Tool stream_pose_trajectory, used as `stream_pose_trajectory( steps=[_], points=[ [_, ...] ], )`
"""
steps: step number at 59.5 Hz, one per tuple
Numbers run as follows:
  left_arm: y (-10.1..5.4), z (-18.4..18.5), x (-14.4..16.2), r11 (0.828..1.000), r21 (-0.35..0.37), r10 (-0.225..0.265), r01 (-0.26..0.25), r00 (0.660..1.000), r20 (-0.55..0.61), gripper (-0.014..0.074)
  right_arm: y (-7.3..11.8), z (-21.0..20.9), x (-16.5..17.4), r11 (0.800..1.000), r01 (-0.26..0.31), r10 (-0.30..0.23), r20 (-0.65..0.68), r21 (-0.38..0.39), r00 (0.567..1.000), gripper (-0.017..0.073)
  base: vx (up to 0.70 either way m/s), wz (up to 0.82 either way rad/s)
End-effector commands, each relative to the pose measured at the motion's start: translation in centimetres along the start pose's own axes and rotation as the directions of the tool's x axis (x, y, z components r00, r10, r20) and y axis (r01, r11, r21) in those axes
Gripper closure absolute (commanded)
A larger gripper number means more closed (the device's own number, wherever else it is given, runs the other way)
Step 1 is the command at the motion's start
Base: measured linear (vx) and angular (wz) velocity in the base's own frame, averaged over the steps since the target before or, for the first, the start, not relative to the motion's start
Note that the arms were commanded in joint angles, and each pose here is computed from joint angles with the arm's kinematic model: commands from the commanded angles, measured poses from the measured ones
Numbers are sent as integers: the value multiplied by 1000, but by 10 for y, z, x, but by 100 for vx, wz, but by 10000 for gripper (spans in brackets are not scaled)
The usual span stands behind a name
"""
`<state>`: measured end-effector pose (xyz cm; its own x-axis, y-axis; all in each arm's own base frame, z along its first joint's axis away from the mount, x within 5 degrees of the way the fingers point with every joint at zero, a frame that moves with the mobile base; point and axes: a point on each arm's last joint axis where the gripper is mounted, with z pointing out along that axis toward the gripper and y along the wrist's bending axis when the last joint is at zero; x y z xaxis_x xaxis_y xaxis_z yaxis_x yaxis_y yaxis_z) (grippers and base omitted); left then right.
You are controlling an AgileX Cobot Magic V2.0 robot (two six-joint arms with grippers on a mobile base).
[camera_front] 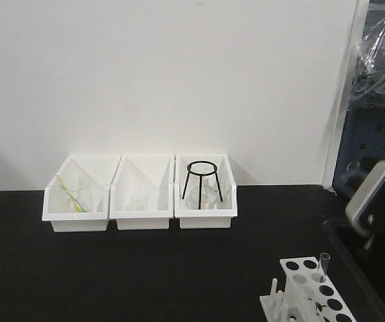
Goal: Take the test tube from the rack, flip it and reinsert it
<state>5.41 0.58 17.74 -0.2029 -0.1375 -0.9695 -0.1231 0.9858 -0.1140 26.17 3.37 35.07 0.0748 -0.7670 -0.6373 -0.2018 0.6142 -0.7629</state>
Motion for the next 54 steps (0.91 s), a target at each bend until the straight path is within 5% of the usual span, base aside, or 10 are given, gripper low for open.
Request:
stream_pose_trajectory(
  steps=[1, 3, 5, 11, 21, 31, 42, 54],
  points=[
    [-2, -1, -8, 1000, 22, -4, 2, 995, 98, 600, -25, -7, -16, 812, -579, 562, 165, 76, 810, 568, 0, 0],
    [-2, -1, -8, 1000, 22, -4, 2, 995, 98, 600, -26, -6, -15, 736, -673, 654, 176, 76, 736, 568, 0, 0],
    [-2, -1, -8, 1000, 22, -4, 2, 995, 98, 600, -27, -4, -14, 687, -723, 702, 189, 77, 687, 568, 0, 0],
    [-2, -1, -8, 1000, 22, -4, 2, 995, 98, 600, -21, 0, -6, 627, -775, 741, 247, 78, 625, 568, 0, 0],
    [-2, -1, -8, 1000, 22, -4, 2, 995, 98, 600, 13, -8, 18, 631, -774, 688, 424, 51, 589, 568, 0, 0],
    [-2, -1, -8, 1000, 22, -4, 2, 995, 98, 600, 48, -15, 43, 607, -795, 694, 487, 2, 531, 568, 0, 0],
    [-2, -1, -8, 1000, 22, -4, 2, 995, 98, 600, 64, -6, 48, 613, -786, 711, 490, -80, 505, 568, 0, 0],
    [-2, -1, -8, 1000, 22, -4, 2, 995, 98, 600, 75, 5, 58, 604, -793, 728, 462, -83, 506, 568, 0, 0]
  ],
)
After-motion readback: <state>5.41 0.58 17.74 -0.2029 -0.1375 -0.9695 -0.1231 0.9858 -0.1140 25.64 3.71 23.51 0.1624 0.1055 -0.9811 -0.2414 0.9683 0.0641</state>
